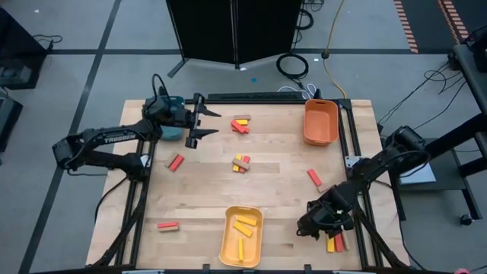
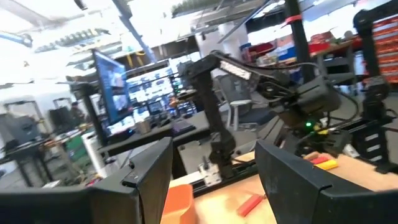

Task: Sort blocks
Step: Put the yellow block into the yellow bin

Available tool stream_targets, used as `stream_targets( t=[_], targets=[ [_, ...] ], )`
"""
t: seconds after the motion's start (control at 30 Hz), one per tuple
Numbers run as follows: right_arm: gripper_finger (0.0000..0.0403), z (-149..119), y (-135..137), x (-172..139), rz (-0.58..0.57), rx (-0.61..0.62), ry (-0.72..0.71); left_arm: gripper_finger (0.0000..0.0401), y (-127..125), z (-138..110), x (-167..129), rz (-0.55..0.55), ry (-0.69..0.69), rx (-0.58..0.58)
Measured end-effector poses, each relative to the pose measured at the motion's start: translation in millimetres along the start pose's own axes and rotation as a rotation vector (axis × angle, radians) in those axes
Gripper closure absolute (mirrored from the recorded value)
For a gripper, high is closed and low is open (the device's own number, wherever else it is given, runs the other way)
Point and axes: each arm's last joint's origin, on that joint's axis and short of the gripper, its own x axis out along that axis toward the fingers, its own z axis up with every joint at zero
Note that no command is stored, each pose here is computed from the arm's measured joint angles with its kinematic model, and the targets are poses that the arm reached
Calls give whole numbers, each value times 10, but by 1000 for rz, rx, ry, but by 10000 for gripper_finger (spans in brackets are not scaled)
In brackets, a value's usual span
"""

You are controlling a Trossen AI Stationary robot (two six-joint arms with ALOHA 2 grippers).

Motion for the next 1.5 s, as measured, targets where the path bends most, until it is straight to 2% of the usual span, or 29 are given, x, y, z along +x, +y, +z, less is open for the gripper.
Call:
stream_targets(
  t=[0.2,0.43,0.7,1.13,1.5],
  targets=[
    [211,86,-127,187,-7,1,8,176,98,-26,-90,52,23,-21],
    [211,148,-279,340,-36,27,3,176,109,-34,-102,57,31,-17],
    [211,210,-325,384,-19,28,-44,176,108,-34,-101,57,31,-17],
    [212,248,-341,419,-3,28,-34,176,108,-37,-101,57,33,-19],
    [276,297,-315,534,-35,8,-48,176,107,-41,-101,56,37,-22]
  ],
)
